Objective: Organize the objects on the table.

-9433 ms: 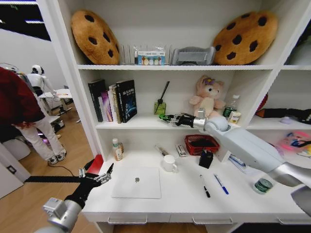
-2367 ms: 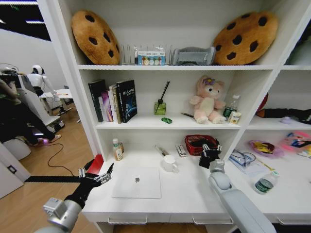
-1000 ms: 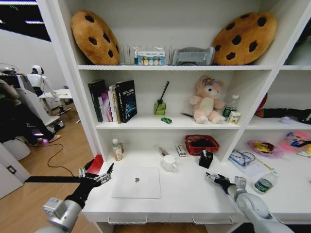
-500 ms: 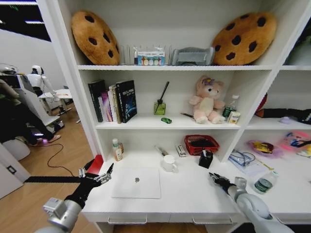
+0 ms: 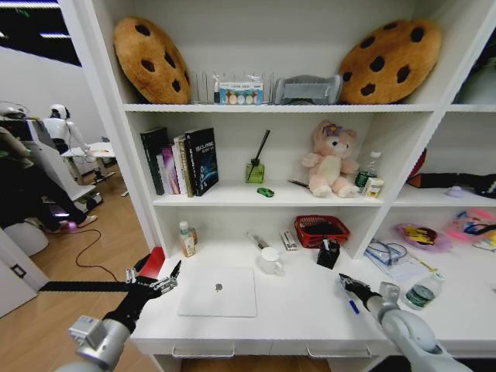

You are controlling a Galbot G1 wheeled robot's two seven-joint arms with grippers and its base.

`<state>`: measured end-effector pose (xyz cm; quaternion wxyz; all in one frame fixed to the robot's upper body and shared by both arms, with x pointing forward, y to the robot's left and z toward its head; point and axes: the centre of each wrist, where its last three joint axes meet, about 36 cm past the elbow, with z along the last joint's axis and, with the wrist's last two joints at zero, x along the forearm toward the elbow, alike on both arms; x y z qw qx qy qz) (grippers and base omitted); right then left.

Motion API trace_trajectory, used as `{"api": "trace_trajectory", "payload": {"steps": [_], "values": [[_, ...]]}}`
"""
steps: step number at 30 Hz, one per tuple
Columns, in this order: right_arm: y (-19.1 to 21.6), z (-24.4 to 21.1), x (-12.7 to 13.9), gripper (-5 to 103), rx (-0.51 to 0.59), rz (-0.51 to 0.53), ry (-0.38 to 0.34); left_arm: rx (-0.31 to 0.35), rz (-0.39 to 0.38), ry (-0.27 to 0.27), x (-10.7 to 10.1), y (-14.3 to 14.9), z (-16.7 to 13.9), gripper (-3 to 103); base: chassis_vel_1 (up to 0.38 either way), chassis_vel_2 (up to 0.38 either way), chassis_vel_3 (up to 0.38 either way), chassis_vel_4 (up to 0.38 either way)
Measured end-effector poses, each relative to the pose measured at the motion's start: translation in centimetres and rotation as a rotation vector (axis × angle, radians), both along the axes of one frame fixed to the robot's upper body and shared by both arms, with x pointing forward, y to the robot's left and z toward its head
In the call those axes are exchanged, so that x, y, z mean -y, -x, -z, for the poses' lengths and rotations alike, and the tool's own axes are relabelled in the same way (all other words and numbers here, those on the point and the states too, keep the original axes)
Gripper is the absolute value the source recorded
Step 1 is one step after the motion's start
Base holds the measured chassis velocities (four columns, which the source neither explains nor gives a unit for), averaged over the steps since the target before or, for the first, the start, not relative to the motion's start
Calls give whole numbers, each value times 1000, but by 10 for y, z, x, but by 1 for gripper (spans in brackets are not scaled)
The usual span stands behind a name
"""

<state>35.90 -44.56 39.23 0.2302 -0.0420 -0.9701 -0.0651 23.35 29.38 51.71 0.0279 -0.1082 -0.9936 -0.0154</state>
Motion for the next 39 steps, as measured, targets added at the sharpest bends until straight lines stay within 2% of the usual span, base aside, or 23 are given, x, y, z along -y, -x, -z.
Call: {"api": "trace_trajectory", "payload": {"steps": [5, 9, 10, 11, 13, 14, 16, 18, 19, 21, 22, 25, 26, 30, 32, 34, 35, 37, 39], "values": [[-2, -15, -3, 0, 47, -7, 14, 0, 0, 0, 0, 0, 0, 100, 0, 0, 0, 0], [19, -22, -13, 0, 48, -50, 9, 0, 0, 0, 0, 0, 0, 100, 0, 0, 0, 0], [30, -26, -18, 5, 44, -67, 5, 0, 0, 0, 0, 0, 0, 100, 0, 0, 0, 0], [30, -26, -18, 5, 44, -67, 5, 0, 0, 0, 0, 0, 0, 100, 0, 0, 0, 0], [52, -33, -24, 17, 33, -94, 10, 0, 0, 0, 0, 0, 0, 100, 0, 0, 0, 0], [59, -33, -24, 22, 24, -101, 18, 0, 0, 0, 0, 0, 0, 100, 0, 0, 0, 0], [64, -32, -22, 22, 16, -107, 26, 0, 0, 0, 0, 0, 0, 100, 0, 0, 0, 0], [72, -27, -15, 33, -5, -118, 42, 0, 0, 0, 0, 0, 0, 100, 0, 0, 0, 0], [72, -27, -15, 33, -5, -118, 42, 0, 0, 0, 0, 0, 0, 100, 0, 0, 0, 0], [73, -21, -11, 44, -20, -132, 48, 0, 0, 0, 0, 0, 0, 100, 0, 0, 0, 0], [73, -21, -11, 44, -20, -132, 48, 0, 0, 0, 0, 0, 0, 100, 0, 0, 0, 0], [64, -14, -11, 60, -24, -145, 49, 0, 0, 0, 0, 0, 0, 100, 0, 0, 0, 0], [64, -14, -11, 60, -24, -145, 49, 0, 0, 0, 0, 0, 0, 100, 0, 0, 0, 0], [46, -6, -8, 82, -34, -137, 53, 0, 0, 0, 0, 0, 0, 100, 0, 0, 0, 0], [44, -4, -6, 82, -39, -134, 55, 0, 0, 0, 0, 0, 0, 100, 0, 0, 0, 0], [43, -1, -4, 92, -48, -125, 59, 0, 0, 0, 0, 0, 0, 100, 0, 0, 0, 0], [43, -1, -4, 92, -48, -125, 59, 0, 0, 0, 0, 0, 0, 100, 0, 0, 0, 0], [46, 1, -3, 99, -58, -121, 60, 0, 0, 0, 0, 0, 0, 100, 0, 0, 0, 0], [47, 3, -2, 100, -64, -119, 60, 0, 0, 0, 0, 0, 0, 100, 0, 0, 0, 0]]}}
